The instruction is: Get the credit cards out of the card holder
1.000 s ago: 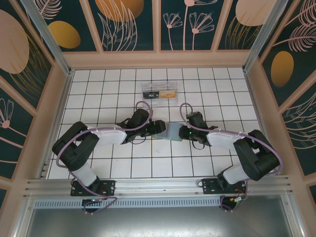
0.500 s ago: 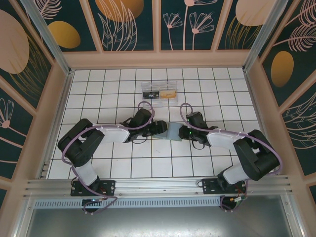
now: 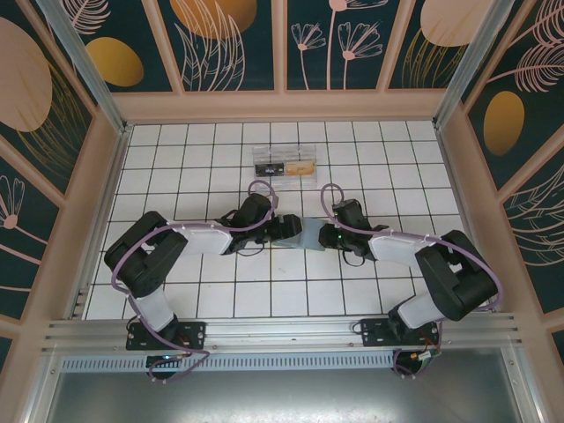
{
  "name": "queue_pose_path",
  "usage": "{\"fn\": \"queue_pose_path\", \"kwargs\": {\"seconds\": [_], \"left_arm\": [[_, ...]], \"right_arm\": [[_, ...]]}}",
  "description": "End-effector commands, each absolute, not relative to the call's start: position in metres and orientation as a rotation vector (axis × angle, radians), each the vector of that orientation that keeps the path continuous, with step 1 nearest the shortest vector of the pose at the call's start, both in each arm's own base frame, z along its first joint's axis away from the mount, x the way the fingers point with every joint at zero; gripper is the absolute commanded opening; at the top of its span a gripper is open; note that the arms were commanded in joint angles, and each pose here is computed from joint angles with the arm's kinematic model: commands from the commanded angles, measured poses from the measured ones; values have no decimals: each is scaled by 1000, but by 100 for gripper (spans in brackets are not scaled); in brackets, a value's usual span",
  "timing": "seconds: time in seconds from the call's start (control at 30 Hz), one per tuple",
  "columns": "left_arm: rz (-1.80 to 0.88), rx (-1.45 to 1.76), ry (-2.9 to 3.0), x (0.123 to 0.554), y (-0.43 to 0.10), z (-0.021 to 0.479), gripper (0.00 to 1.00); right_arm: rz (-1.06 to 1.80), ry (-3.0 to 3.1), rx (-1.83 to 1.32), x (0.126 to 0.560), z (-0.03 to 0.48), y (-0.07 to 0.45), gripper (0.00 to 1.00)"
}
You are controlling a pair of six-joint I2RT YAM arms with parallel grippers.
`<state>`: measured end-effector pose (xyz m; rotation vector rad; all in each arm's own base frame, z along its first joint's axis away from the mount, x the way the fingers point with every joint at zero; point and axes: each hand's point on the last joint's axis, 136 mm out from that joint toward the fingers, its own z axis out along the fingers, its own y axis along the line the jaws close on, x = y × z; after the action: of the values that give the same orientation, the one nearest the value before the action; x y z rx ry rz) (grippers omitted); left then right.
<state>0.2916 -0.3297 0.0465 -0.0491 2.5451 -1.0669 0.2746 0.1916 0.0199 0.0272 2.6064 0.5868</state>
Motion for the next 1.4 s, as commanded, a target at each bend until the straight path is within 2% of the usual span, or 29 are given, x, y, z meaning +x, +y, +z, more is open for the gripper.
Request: {"fn": "queue_pose_path", "kwargs": {"seconds": [0.0, 0.27, 1.03, 1.37], "left_arm": [[-1066, -8, 2561, 283, -334, 48, 87], [-1012, 6, 2487, 294, -329, 80, 86], [-962, 9, 2609, 290, -333, 36, 86], [-1054, 95, 2590, 280, -349, 45, 95]], "right_arm": [[594, 2633, 44, 270, 11, 191, 22], [590, 2633, 45, 270, 11, 190, 22], [590, 2629, 42, 271, 14, 191, 22], [592, 2636, 49, 271, 11, 191, 22]]}}
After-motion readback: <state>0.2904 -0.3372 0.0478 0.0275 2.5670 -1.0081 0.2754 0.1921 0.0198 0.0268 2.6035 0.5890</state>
